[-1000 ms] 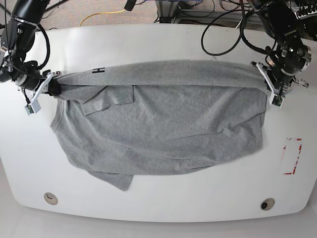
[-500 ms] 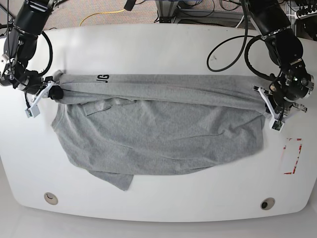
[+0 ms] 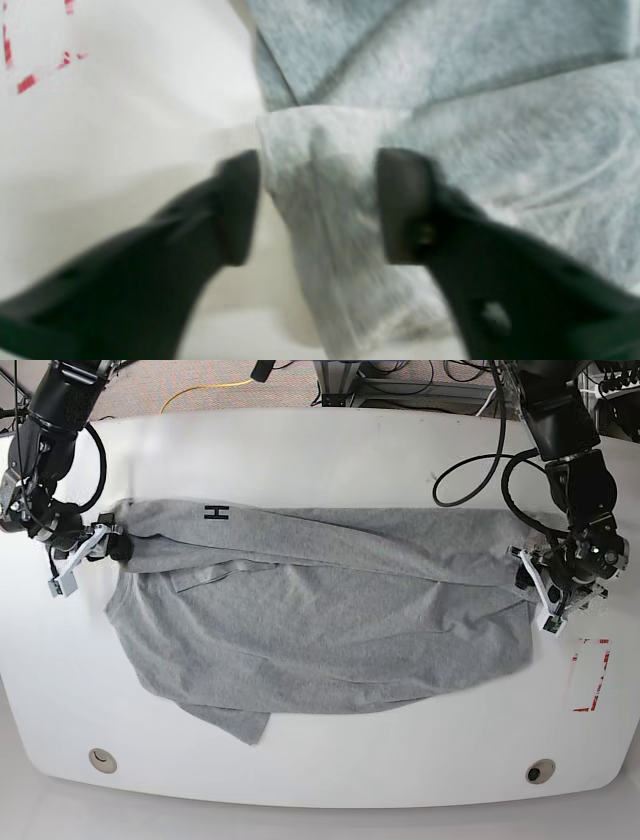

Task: Fold the T-shirt properly
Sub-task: 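Open both grippers and release the shirt edge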

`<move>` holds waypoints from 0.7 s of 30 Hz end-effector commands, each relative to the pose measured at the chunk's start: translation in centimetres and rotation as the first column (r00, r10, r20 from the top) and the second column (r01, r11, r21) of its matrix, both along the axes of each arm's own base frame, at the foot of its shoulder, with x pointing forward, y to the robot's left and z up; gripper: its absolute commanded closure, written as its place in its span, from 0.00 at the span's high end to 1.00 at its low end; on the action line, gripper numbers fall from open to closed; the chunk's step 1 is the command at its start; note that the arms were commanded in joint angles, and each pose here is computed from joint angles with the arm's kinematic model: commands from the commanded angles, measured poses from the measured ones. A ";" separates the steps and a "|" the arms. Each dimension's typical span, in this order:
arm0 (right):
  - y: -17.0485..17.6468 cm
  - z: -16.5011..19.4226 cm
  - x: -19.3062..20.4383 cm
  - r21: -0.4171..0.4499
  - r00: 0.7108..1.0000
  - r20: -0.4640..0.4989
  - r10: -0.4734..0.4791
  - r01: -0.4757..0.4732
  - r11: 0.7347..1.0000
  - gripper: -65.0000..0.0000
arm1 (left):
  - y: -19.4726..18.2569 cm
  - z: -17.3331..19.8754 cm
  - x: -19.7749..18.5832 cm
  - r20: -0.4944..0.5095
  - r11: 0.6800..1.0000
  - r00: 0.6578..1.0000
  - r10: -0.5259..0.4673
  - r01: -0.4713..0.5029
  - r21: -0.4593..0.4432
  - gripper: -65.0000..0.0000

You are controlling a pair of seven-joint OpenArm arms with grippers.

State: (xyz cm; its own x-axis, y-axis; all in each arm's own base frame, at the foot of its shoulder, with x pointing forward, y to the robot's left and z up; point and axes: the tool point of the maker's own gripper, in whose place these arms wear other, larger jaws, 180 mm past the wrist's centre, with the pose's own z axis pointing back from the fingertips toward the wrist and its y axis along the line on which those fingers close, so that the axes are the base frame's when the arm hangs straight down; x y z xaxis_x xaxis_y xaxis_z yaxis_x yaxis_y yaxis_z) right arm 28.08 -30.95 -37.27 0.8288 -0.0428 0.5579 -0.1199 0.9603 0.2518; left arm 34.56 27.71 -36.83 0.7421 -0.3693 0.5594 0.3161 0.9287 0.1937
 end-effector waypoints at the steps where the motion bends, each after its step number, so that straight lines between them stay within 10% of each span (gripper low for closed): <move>1: -1.0 2.3 1.4 -0.035 0.998 0.070 0.005 -0.002 0.999 0.71 | 1.3 2.3 1.4 0.065 1.000 0.998 0.005 -0.006 0.024 0.58; 11: -1.5 5.6 -1.6 -0.099 0.990 0.134 -0.037 0.051 0.994 0.78 | 1.7 7.7 1.0 0.208 0.991 0.977 -0.039 0.011 0.136 0.56; 21: -0.5 3.2 -4.0 -0.041 0.992 0.093 -0.080 0.085 0.996 0.78 | -2.4 2.4 -2.8 0.097 0.995 0.992 -0.085 0.079 0.065 0.56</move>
